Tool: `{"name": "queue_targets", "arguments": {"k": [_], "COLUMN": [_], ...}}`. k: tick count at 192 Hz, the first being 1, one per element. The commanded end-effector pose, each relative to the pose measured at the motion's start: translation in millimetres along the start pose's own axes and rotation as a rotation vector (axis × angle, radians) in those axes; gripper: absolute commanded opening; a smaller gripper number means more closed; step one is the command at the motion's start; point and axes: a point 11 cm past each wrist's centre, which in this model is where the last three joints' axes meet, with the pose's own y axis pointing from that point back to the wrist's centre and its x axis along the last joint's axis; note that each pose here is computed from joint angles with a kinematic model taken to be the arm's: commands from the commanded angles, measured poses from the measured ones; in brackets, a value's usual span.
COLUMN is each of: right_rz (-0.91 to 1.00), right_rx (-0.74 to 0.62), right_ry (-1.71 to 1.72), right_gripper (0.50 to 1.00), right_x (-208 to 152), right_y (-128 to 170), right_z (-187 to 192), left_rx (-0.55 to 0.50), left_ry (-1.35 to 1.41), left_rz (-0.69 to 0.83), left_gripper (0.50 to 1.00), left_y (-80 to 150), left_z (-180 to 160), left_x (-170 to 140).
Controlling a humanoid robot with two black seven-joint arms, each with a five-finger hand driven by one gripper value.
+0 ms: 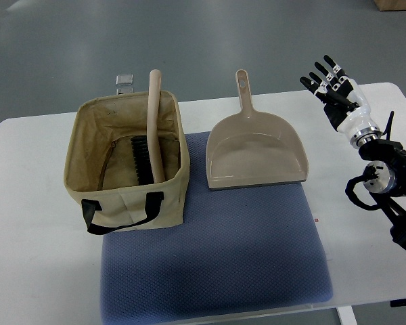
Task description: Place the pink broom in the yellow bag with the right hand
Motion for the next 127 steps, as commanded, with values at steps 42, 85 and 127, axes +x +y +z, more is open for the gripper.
{"name": "queue_targets", "arguments": {"k": [42,85,127], "right_rz": [-0.133,-0.093,-0.089], "right_rx": [-0.048,-0.009,-0.005], "right_ry": [-0.082,-0.150,-0.149], "right_gripper": [0.932,0.932,0.932], "right_x": [3.4,4.0,5.7], "right_y": [9.6,9.2,9.7], "right_z": [24.4,26.1,25.6], "left_rx": [0.000,0.000,0.000], "left_ry": [0.000,0.000,0.000], "left_rz": [-0.001,0.001,-0.001], "left_gripper": [1.000,1.000,1.000], "left_y": [0.0,0.0,0.0], "left_z": [0.0,0.0,0.0], "left_x": [-0.4,0.2,-0.4]}}
